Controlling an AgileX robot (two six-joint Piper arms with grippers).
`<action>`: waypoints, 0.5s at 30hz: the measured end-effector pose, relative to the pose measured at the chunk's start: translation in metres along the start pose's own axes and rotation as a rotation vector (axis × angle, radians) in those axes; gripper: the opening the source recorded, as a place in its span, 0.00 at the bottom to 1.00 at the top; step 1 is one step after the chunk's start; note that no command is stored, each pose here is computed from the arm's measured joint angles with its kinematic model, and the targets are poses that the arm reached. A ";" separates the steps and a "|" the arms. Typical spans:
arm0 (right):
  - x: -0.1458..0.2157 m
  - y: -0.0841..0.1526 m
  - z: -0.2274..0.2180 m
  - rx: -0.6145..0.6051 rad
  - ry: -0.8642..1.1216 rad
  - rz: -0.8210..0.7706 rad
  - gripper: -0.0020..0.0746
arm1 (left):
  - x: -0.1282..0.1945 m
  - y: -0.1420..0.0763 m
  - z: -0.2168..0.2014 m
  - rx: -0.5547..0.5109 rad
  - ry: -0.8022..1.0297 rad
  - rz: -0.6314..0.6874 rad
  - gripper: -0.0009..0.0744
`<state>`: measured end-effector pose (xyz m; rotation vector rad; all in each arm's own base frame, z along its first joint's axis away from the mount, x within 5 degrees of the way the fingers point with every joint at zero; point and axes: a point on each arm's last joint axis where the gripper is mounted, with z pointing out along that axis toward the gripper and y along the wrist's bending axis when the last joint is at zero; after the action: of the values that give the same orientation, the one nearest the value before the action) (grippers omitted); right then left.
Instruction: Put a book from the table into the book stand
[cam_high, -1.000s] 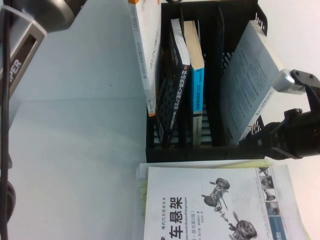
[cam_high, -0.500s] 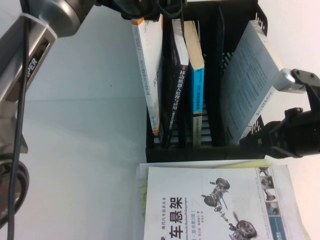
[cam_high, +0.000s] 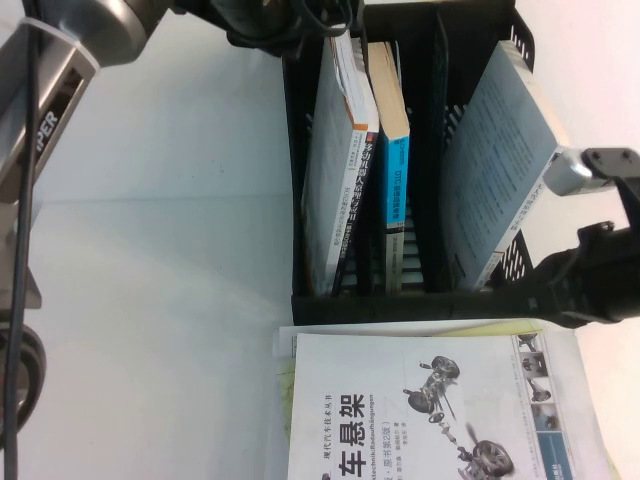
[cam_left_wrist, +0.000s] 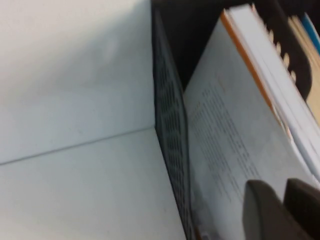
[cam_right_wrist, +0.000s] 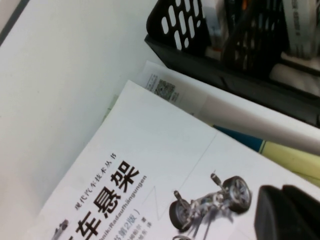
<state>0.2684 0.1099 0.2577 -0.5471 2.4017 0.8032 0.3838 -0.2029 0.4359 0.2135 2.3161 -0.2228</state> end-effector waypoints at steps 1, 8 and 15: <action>0.000 0.003 -0.005 0.009 -0.005 -0.017 0.02 | 0.001 0.000 -0.003 0.009 0.009 0.002 0.08; 0.000 0.028 -0.061 0.139 -0.112 -0.104 0.02 | -0.005 -0.012 -0.066 0.103 -0.097 0.073 0.02; 0.021 0.058 -0.123 0.254 -0.305 -0.130 0.02 | 0.010 -0.028 -0.181 0.256 -0.281 0.181 0.01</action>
<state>0.1771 0.0693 0.3525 -0.4377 2.1204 0.4774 0.2441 -0.1882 0.5544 0.4858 1.9729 -0.4292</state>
